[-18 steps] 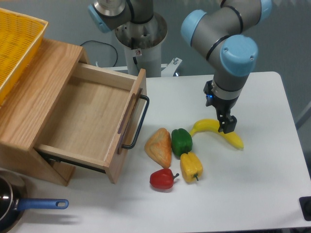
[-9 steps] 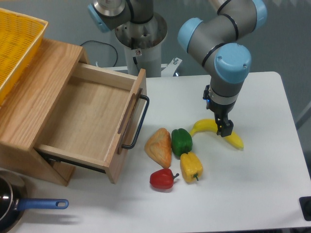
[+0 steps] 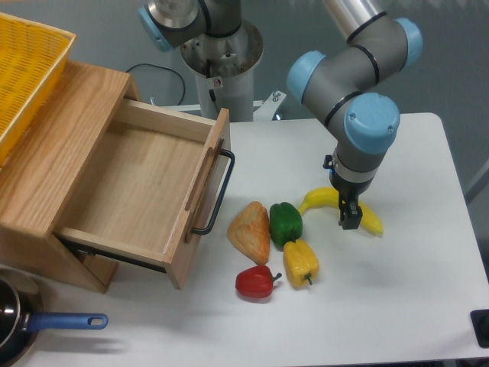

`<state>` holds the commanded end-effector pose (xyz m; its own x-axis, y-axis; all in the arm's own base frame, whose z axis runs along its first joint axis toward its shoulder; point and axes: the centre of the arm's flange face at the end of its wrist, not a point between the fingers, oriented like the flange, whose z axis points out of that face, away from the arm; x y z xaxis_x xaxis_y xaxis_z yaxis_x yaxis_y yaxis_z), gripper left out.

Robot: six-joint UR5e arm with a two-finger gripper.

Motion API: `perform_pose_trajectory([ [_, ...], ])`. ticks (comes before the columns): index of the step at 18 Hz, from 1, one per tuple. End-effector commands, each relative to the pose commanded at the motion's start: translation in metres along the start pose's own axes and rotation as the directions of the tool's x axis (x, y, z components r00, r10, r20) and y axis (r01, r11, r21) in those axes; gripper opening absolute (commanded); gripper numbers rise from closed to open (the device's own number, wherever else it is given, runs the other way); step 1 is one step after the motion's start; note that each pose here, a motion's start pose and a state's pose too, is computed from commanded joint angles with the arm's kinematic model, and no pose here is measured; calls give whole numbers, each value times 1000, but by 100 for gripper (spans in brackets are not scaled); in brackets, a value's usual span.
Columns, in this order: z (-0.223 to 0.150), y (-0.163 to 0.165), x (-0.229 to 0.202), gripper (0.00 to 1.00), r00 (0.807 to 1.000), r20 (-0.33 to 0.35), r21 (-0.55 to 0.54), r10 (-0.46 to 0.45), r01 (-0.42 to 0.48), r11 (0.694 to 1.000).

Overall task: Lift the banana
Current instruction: 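Align the gripper fingers around the banana and descend to table level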

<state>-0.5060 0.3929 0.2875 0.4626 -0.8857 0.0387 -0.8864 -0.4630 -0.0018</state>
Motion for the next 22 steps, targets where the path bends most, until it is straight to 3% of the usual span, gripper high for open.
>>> perform_pose_trajectory([
  [11,58,31,21,100,997,26,37,79,-80,996],
  [22,69,48,31,100,991,27,40,132,-133,990],
])
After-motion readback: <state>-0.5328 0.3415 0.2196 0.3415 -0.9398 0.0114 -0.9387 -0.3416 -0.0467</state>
